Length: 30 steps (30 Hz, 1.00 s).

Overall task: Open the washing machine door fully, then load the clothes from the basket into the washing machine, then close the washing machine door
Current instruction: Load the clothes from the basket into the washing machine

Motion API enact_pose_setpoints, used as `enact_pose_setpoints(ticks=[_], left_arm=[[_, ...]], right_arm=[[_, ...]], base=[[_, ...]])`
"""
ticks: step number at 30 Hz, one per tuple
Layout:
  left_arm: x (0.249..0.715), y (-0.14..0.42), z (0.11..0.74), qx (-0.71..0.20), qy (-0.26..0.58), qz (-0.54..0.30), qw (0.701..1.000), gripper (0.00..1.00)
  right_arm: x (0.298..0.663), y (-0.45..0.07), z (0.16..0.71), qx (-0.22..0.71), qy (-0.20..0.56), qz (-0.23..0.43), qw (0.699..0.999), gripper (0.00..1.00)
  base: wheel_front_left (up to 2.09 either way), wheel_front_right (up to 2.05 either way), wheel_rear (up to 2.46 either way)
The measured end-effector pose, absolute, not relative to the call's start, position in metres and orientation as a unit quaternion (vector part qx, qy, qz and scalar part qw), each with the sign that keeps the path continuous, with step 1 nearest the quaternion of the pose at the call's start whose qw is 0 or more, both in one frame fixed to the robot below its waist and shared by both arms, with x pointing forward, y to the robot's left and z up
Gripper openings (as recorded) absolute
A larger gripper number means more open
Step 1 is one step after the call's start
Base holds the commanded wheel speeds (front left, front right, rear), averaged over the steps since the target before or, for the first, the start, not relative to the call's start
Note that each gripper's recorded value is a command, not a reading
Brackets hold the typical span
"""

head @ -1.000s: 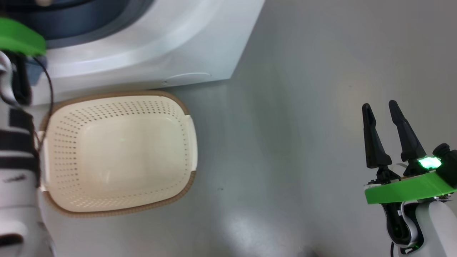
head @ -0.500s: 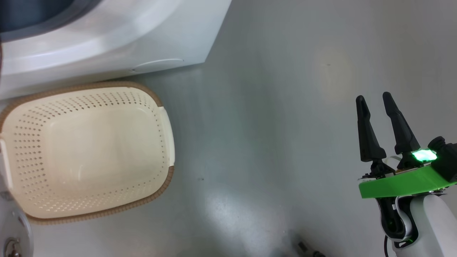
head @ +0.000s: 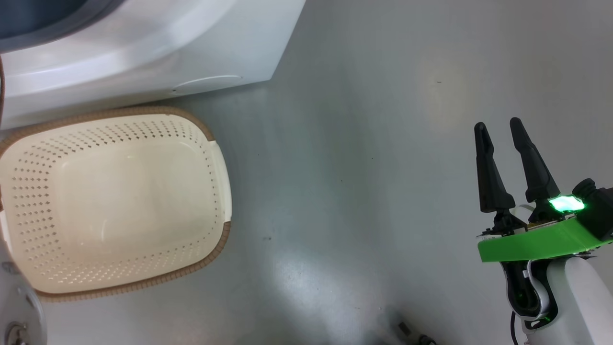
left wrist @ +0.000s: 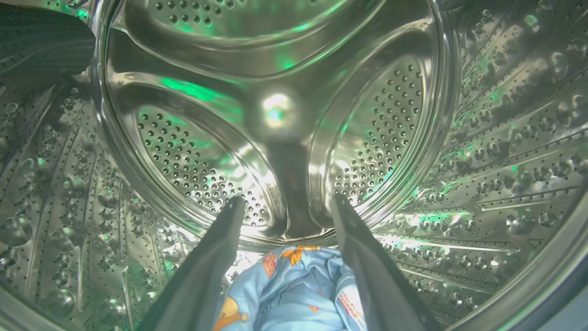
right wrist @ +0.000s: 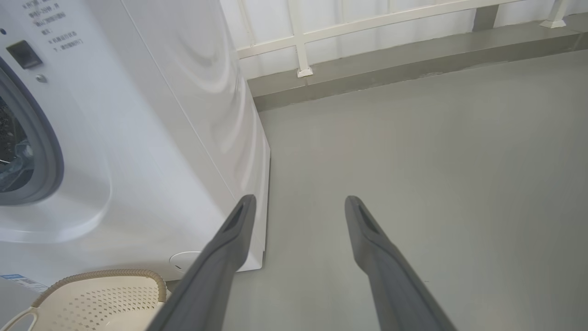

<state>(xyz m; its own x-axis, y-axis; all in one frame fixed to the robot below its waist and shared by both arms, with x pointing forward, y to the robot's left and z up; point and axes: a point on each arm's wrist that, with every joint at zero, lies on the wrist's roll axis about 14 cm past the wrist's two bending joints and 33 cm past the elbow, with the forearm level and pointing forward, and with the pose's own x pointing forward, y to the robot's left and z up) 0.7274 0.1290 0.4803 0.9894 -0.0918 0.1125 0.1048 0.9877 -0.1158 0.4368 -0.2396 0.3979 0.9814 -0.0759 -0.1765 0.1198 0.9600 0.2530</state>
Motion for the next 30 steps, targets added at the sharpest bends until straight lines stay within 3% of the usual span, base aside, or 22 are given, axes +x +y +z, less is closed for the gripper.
enact_pose_setpoints(ticks=[11,30], left_arm=[[0.712,0.128,0.460,-0.064,-0.025,-0.053,0.996,1.00],[0.628,0.133,0.417,-0.073,0.029,-0.049,0.996,1.00]], right_arm=[[0.440,-0.235,0.400,0.136,0.078,-0.042,0.987,1.00],[0.446,-0.226,0.425,0.137,0.048,-0.017,0.989,1.00]], base=[[0.00,0.00,0.00],[0.00,0.00,0.00]])
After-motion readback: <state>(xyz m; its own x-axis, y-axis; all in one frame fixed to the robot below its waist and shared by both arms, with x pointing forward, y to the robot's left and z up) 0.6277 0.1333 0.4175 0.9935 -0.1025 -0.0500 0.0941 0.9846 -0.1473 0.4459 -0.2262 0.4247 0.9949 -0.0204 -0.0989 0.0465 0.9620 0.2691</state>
